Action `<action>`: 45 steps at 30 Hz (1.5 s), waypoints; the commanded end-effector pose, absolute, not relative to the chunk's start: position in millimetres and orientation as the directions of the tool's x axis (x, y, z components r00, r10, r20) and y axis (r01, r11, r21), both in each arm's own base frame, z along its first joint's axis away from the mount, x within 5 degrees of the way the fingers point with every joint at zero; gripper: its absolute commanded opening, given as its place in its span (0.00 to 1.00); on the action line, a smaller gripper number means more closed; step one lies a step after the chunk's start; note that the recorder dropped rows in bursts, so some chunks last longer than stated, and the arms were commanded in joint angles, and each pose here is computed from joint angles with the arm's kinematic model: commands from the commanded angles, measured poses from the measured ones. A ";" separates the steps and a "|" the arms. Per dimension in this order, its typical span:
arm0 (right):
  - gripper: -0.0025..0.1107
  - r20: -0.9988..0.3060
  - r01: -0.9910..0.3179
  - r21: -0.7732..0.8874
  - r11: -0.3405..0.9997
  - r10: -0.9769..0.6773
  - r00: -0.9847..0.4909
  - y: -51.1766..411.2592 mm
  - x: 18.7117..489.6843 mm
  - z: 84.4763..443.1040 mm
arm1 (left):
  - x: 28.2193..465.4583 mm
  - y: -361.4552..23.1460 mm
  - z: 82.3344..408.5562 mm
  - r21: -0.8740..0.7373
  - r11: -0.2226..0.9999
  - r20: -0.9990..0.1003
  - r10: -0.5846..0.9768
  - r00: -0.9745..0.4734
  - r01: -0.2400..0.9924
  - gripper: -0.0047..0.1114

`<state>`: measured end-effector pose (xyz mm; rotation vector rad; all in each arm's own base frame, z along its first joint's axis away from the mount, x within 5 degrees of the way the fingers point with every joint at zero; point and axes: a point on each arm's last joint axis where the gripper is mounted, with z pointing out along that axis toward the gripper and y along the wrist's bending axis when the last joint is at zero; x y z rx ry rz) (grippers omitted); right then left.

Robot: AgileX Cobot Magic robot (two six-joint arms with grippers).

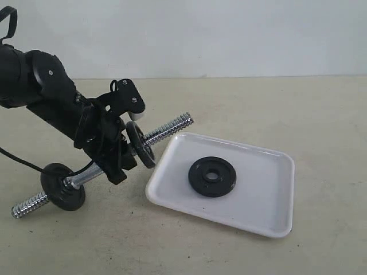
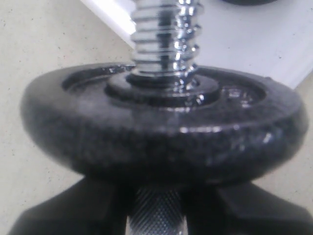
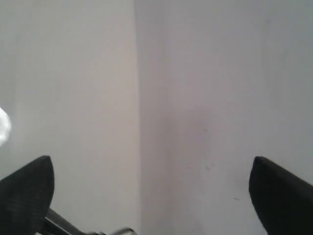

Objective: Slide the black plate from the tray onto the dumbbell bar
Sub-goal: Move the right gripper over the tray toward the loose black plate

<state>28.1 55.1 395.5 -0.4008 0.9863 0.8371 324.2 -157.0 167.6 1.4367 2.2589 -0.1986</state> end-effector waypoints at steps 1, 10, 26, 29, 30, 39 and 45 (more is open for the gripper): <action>0.95 -0.963 -0.578 -0.175 0.797 -0.018 0.268 56.5 81.8 397.2 | 330.4 -160.5 196.2 0.192 0.489 -0.542 0.776 -0.323 0.851 0.08; 0.95 -0.942 -0.678 0.161 0.717 -0.094 -0.323 89.6 252.5 336.1 | 330.5 -160.5 196.2 0.193 0.489 -0.542 0.776 -0.323 0.851 0.08; 0.95 -0.405 -0.110 -0.871 0.480 -0.826 -0.392 5.7 318.8 306.7 | 330.5 -160.5 196.2 0.193 0.489 -0.542 0.776 -0.323 0.851 0.08; 0.95 -0.584 0.035 -0.738 0.674 -0.612 -0.533 -4.8 313.3 303.4 | 330.5 -160.5 196.2 0.193 0.489 -0.542 0.776 -0.323 0.851 0.08; 0.95 -0.624 0.052 -0.671 0.739 -0.526 -0.578 -5.4 310.6 298.3 | 330.5 -160.5 196.2 0.193 0.489 -0.542 0.776 -0.323 0.851 0.08; 0.95 -0.358 -0.479 -0.008 0.878 -0.450 -0.818 49.1 273.8 239.7 | 330.5 -160.5 196.2 0.193 0.489 -0.542 0.776 -0.323 0.851 0.08; 0.95 -0.641 -0.529 0.276 0.802 -0.257 -0.723 82.7 281.8 265.2 | 330.3 -160.5 196.1 0.191 0.488 -0.541 0.776 -0.323 0.852 0.08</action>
